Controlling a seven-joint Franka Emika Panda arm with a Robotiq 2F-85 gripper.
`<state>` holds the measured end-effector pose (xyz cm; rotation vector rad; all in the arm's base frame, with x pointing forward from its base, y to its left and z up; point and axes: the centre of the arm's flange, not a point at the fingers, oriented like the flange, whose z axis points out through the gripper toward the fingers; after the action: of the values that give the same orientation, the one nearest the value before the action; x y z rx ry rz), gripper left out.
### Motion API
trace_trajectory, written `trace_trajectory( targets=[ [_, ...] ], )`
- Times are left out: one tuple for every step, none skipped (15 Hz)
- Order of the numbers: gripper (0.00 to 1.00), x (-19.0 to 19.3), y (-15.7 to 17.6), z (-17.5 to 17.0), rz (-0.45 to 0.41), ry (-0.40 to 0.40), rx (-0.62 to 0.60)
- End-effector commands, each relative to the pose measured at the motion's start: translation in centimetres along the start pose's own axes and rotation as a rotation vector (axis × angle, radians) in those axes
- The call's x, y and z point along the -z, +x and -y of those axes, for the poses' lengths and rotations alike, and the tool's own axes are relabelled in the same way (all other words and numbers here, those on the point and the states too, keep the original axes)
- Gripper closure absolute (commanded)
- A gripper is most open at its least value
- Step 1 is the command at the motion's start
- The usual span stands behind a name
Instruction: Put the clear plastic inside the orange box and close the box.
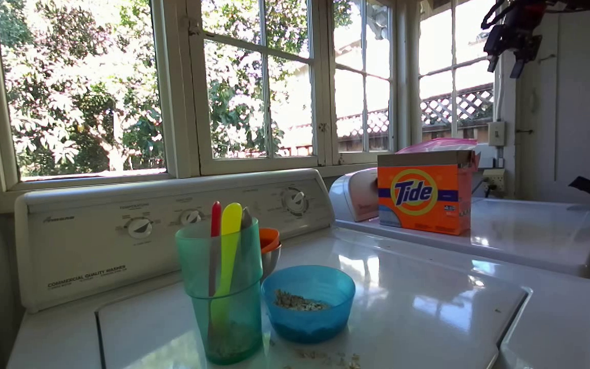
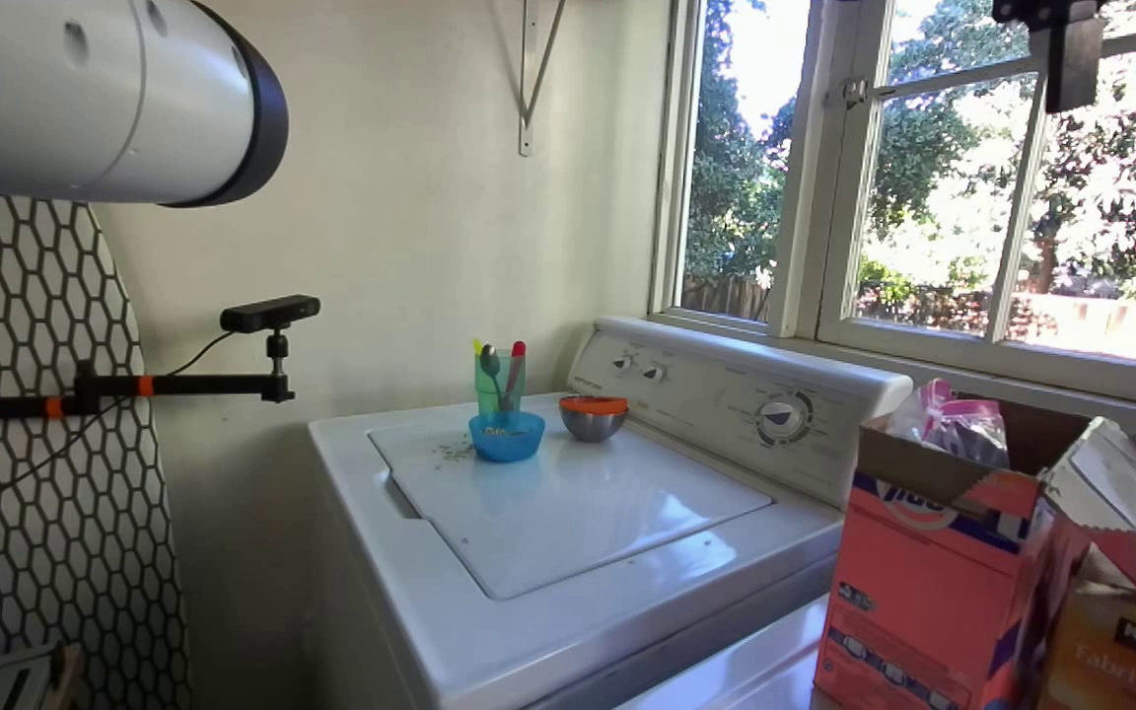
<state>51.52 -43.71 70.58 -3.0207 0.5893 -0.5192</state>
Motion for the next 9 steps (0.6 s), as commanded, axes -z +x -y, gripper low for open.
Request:
trace_trajectory(
  targets=[
    [0.0, -3.1, -6.7, 1.7, 0.044, 0.058, 0.057],
    [0.0, -3.5, -6.7, 1.9, 0.067, 0.065, 0.074],
    [0.0, -3.9, -6.7, 2.0, 0.127, 0.067, 0.092],
    [0.0, -4.4, -7.0, 2.1, 0.188, 0.051, 0.099],
    [0.0, -5.3, -7.3, 1.9, 0.248, 0.043, 0.091],
    [0.0, -6.1, -7.8, 1.7, 0.291, 0.042, 0.084],
    [0.0, -7.0, -8.1, 1.4, 0.328, 0.028, 0.071],
    [0.0, -8.0, -8.4, 1.1, 0.356, 0.028, 0.064],
    [0.0, -9.0, -8.5, 0.8, 0.368, 0.026, 0.059]
  ],
)
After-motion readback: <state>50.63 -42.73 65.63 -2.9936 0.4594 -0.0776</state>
